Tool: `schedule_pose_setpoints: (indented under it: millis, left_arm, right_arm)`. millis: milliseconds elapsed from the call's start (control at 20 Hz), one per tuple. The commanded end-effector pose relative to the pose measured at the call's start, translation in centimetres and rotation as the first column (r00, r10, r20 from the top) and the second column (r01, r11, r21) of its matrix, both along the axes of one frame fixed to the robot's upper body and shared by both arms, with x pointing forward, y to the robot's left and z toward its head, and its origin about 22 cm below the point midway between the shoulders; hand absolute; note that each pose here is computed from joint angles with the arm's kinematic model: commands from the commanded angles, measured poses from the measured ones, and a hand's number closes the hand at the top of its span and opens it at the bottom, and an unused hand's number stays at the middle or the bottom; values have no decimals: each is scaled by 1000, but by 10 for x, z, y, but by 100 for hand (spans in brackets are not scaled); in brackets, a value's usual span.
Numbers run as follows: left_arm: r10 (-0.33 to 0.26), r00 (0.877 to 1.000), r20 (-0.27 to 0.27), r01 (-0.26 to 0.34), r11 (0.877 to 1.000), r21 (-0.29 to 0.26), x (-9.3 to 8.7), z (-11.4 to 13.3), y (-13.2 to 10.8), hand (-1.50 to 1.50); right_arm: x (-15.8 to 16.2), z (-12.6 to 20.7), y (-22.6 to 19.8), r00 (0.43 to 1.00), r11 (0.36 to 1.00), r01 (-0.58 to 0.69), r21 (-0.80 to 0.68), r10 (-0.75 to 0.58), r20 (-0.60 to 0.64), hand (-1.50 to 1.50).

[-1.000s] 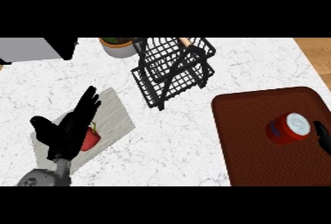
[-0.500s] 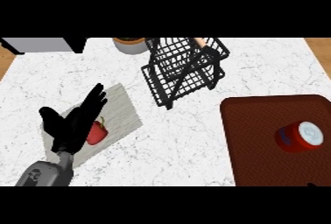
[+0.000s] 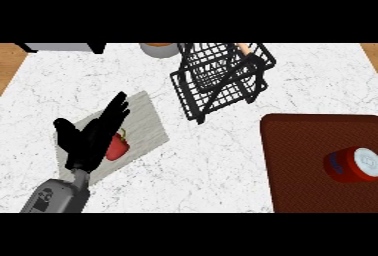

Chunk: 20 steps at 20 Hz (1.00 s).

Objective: Pick the can from the tray and place it in the tiered basket

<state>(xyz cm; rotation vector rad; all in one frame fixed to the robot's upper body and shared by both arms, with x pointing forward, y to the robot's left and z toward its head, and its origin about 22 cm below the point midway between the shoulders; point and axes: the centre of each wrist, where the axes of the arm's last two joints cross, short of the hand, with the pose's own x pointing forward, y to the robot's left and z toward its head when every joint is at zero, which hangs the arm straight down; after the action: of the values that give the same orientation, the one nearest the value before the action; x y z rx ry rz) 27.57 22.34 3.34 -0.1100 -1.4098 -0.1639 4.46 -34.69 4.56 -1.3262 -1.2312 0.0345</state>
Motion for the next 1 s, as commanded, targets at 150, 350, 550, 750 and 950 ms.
schedule_pose_setpoints:
  millis: [150,350,550,750,950]
  left_arm:
    - [-35,999,11,34,999,17,6,-2,-14,0]
    - [-43,999,-3,43,999,13,2,-6,-18,0]
    - [-60,998,8,60,998,-6,14,2,-15,0]
    - [-49,999,-14,49,999,-7,7,-6,-19,0]
    - [0,1000,-5,0,1000,-26,19,-8,-14,0]
  right_arm:
    - [17,30,30,993,997,59,50,-54,-110,-150]
    - [26,42,30,961,985,172,19,-164,-222,-150]
    - [56,44,41,926,975,224,-7,-215,-310,-150]
    - [90,45,76,909,976,219,1,-204,-364,-150]
    - [128,44,83,892,981,194,1,-176,-417,-150]
